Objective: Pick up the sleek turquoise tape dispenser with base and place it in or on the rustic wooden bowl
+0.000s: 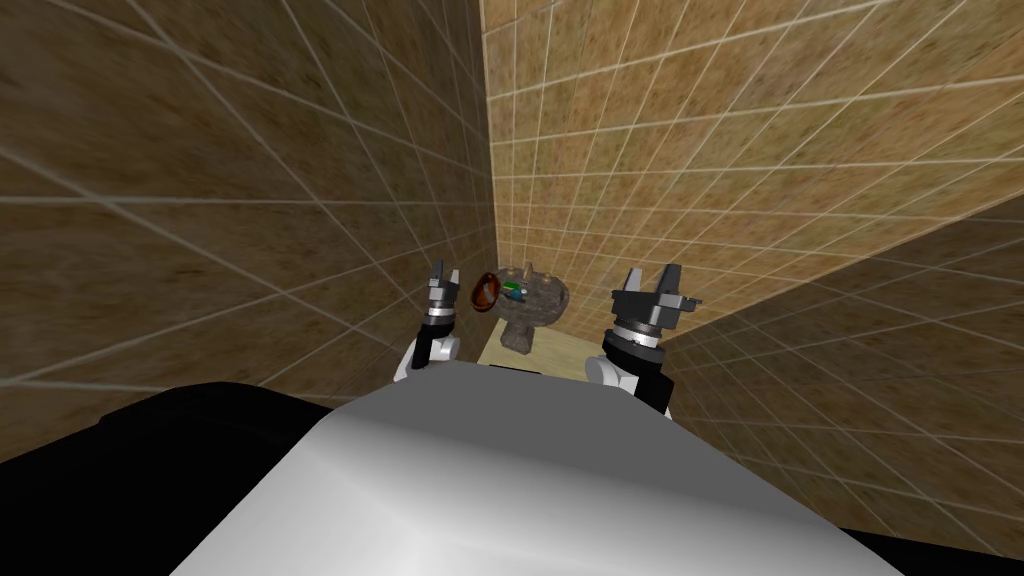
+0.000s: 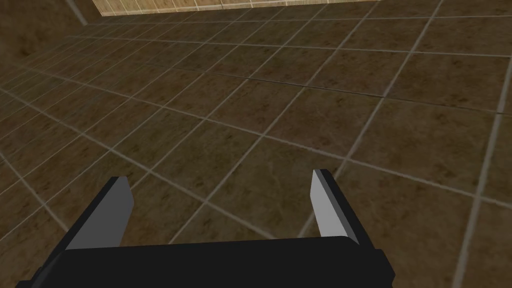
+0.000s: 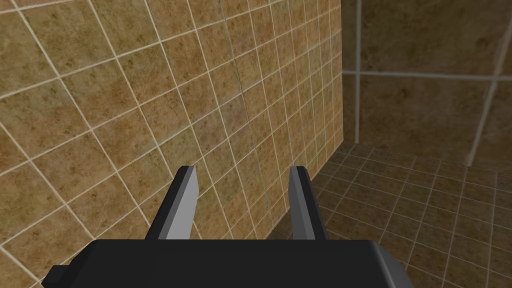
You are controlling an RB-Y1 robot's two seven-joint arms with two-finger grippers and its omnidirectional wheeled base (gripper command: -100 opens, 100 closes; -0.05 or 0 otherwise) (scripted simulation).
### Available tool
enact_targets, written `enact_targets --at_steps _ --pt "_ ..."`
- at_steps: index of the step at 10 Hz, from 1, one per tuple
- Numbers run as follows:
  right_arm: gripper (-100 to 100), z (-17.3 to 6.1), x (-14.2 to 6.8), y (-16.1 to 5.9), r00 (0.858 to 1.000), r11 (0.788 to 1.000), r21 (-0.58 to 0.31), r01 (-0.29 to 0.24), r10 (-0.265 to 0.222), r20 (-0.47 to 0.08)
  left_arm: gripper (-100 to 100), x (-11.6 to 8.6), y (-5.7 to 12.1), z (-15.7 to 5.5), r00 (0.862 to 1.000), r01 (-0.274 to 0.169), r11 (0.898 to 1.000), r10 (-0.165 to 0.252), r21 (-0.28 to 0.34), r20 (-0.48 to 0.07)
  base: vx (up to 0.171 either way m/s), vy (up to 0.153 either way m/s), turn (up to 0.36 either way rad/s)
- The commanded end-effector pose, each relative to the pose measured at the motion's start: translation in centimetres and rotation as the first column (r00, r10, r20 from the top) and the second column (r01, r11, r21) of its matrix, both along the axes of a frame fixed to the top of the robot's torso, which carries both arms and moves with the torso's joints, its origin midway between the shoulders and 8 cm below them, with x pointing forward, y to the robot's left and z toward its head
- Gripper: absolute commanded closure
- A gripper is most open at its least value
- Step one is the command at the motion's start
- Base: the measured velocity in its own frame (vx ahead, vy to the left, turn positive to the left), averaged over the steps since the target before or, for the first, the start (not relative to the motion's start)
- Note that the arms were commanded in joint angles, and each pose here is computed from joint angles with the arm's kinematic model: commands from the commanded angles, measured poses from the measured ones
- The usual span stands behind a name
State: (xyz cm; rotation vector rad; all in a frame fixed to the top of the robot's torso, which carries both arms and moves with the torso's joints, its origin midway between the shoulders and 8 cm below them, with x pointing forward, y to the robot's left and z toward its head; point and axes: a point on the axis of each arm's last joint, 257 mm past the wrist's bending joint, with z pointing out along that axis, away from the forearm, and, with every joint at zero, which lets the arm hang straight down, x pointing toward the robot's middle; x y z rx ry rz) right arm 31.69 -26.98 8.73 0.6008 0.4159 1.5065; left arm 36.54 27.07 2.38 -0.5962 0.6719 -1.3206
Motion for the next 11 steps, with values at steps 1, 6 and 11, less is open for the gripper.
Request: enact_targets --at_steps 1,6,11 --pt "0 0.0 0.0 0.0 1.000 1.000 0.000 0.000 0.000 0.000 -100 1.7 -0.9 -0.1 0.997 0.066 0.997 -0.066 -0.029 -0.025 -0.034 -0.117 0.010" --pt "0 0.0 0.0 0.0 1.000 1.000 0.000 0.000 0.000 0.000 -100 5.5 -3.2 -1.3 0.974 0.190 0.976 -0.202 -0.110 -0.106 -0.028 -0.097 0.007" --pt "0 0.0 0.0 0.0 1.000 1.000 0.000 0.000 0.000 0.000 -100 9.8 -6.3 -3.2 0.915 0.301 0.931 -0.343 -0.205 -0.211 -0.018 -0.087 0.004"
